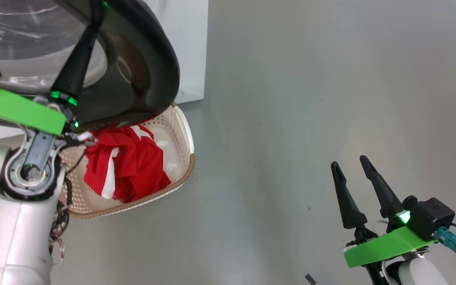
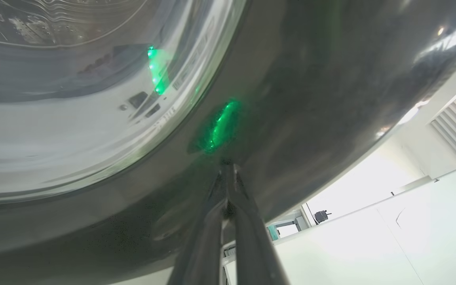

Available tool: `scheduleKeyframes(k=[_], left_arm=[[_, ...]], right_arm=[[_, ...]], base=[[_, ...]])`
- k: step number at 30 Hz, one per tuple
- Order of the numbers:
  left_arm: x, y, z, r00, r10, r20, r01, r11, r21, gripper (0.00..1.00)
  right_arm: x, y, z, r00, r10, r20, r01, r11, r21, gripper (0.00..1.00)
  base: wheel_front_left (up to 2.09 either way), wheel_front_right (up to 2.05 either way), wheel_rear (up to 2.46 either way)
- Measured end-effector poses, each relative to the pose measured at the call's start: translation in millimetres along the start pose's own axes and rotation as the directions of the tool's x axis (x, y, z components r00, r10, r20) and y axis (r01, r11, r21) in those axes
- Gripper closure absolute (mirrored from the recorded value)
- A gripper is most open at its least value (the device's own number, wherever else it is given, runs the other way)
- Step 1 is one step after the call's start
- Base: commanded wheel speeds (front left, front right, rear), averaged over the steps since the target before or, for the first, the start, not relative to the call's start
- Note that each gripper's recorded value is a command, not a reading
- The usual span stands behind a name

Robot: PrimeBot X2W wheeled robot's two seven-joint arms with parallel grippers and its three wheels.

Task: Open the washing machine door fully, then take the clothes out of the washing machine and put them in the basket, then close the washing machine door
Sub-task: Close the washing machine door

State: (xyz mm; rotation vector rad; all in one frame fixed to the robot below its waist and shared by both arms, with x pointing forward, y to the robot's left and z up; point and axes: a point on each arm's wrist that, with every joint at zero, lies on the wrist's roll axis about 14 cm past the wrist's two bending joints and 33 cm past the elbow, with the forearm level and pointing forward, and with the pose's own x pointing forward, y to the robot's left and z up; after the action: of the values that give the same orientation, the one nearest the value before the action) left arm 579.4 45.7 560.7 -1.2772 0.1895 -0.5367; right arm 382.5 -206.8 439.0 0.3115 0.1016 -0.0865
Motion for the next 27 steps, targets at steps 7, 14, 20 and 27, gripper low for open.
scheduleKeyframes(k=[7,14,20,27], left_arm=[[11.1,-2.7,2.7,1.000,-0.004,0.021,0.003,1.000,0.017,1.00],[6.8,-8.2,5.3,1.000,-0.008,0.029,0.007,0.999,0.035,1.00],[-13.0,-3.6,5.6,0.998,0.019,0.056,-0.021,0.999,0.038,1.00],[-52.7,15.4,1.7,0.991,0.095,0.090,-0.098,0.995,0.032,1.00]], right_arm=[[-1.6,-3.2,0.7,1.000,-0.011,0.001,0.011,1.000,0.001,0.00],[-0.9,-1.6,4.1,1.000,-0.006,0.013,0.006,1.000,0.003,0.00],[-1.4,1.4,7.4,1.000,0.004,0.024,-0.004,1.000,0.004,0.00],[0.6,12.2,10.9,0.999,0.039,0.037,-0.039,0.999,0.002,0.00]], base=[[0.00,0.00,0.00],[0.00,0.00,0.00],[0.00,0.00,0.00],[0.00,0.00,0.00]])
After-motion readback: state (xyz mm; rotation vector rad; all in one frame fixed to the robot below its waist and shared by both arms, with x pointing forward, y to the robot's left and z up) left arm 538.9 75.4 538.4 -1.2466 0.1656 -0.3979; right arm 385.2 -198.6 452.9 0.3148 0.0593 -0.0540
